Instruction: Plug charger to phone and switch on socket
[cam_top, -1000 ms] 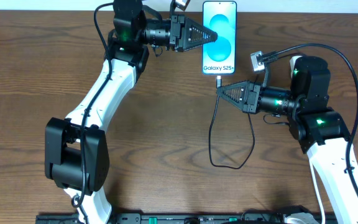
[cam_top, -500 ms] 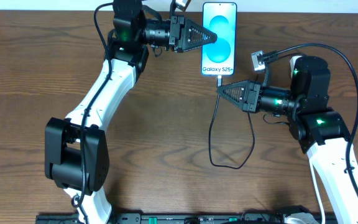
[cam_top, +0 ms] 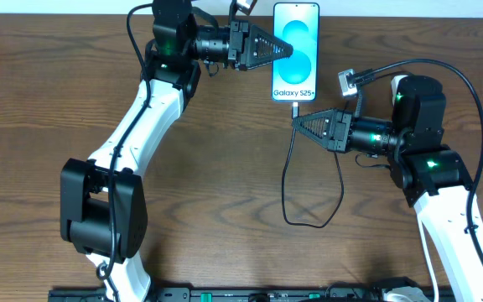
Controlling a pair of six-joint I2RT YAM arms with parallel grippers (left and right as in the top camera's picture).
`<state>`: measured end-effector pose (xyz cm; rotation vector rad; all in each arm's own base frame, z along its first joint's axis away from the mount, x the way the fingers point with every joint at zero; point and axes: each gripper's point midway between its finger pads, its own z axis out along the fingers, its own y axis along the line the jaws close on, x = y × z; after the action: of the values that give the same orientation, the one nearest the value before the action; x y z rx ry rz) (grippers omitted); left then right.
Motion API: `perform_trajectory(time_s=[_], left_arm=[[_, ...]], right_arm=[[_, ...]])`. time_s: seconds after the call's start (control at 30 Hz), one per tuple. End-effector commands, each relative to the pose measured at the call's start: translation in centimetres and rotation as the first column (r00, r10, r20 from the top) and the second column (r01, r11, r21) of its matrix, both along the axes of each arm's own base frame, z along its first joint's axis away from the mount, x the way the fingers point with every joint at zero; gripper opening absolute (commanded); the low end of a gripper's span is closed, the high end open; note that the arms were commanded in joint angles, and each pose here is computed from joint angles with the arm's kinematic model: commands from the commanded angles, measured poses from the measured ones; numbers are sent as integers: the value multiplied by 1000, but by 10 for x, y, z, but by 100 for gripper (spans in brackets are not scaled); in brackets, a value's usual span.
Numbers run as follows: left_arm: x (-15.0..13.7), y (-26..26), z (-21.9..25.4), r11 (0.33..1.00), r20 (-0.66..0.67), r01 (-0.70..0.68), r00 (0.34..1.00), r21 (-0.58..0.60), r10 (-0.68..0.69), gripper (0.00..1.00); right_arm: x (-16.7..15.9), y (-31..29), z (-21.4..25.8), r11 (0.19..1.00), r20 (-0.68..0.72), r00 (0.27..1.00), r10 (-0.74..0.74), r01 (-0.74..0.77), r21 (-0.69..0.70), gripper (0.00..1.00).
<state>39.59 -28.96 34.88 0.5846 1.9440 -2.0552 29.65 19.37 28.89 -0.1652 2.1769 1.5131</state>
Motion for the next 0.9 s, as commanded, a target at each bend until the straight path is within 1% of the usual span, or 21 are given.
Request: perform_trajectory(time_s=[0.0, 0.3, 0.87], left_arm=[[-1, 3, 17, 1000, 65, -17, 998, -19, 18, 7], [-1, 3, 17, 1000, 45, -16, 999, -16, 16, 7], [-2, 3, 17, 1000, 45, -12, 999, -15, 13, 7]], right_arm=[[-5, 3, 4, 1000, 1, 1000, 23, -23, 15, 2], [-2, 2, 3, 1000, 3, 1000, 10, -10, 8, 1], [-2, 2, 5, 1000, -10, 1000, 3, -3, 18, 1]])
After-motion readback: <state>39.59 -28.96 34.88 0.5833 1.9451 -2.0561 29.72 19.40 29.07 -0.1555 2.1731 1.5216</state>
